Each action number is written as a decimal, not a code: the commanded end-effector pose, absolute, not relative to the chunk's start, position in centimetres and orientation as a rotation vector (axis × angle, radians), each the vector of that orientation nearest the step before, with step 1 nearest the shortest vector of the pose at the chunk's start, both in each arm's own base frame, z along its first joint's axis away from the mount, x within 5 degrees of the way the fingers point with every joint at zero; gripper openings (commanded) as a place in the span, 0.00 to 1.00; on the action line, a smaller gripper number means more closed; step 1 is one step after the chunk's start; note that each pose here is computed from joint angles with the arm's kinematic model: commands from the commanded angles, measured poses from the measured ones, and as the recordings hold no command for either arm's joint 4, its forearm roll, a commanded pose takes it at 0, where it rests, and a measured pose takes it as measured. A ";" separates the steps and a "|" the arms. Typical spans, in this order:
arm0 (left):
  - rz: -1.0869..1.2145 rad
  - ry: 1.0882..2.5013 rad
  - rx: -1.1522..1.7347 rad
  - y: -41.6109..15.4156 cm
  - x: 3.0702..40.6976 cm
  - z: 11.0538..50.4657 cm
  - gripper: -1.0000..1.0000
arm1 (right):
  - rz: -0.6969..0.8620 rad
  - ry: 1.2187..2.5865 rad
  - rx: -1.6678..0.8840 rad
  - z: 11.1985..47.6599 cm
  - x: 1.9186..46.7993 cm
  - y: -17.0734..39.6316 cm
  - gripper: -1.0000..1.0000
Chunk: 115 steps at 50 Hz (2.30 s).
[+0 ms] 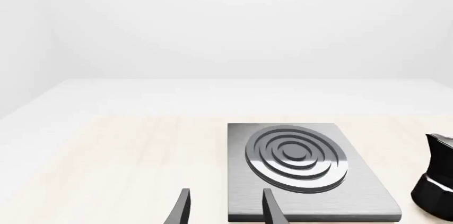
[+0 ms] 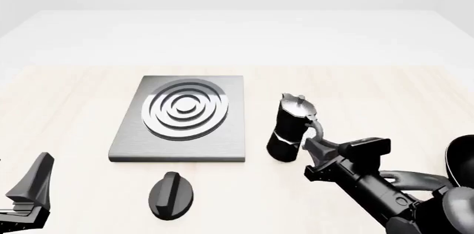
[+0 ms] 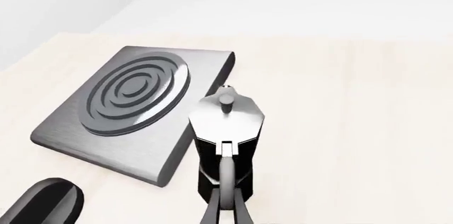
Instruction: Put the moka pot on the stove.
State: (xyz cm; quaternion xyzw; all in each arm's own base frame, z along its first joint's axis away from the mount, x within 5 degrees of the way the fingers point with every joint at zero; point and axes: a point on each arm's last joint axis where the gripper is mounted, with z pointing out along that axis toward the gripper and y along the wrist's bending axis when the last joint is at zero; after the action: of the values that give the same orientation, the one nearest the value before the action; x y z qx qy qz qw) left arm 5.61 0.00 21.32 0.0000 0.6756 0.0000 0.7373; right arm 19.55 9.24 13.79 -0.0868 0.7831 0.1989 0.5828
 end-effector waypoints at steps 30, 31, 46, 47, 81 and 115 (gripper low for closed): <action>0.000 1.484 0.000 0.0 5.6 21.3 1.00 | 0.412 1.657 -0.228 22.8 16.2 7.0 0.00; 0.000 1.484 0.000 0.0 5.6 21.3 1.00 | 0.410 1.653 -0.227 23.0 16.2 7.0 0.00; 0.000 1.484 0.000 0.0 5.6 21.3 1.00 | 0.409 1.631 -0.257 26.0 17.5 7.9 0.00; 0.000 1.484 0.000 0.0 5.6 21.3 1.00 | 0.410 1.628 -0.260 26.2 17.6 8.0 0.00; 0.000 1.484 0.000 0.0 5.6 21.3 1.00 | 0.471 1.554 -0.311 29.0 22.3 12.1 0.00; 0.000 1.484 0.000 0.0 5.6 21.3 1.00 | 0.534 1.554 -0.347 28.5 26.8 16.8 0.00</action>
State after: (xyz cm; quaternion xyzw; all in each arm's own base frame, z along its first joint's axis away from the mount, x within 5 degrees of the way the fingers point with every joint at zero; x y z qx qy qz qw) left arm 5.61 0.00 21.32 0.0000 0.6756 0.0000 0.7373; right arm 25.70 15.56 28.11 -0.1524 0.6971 0.2262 0.6631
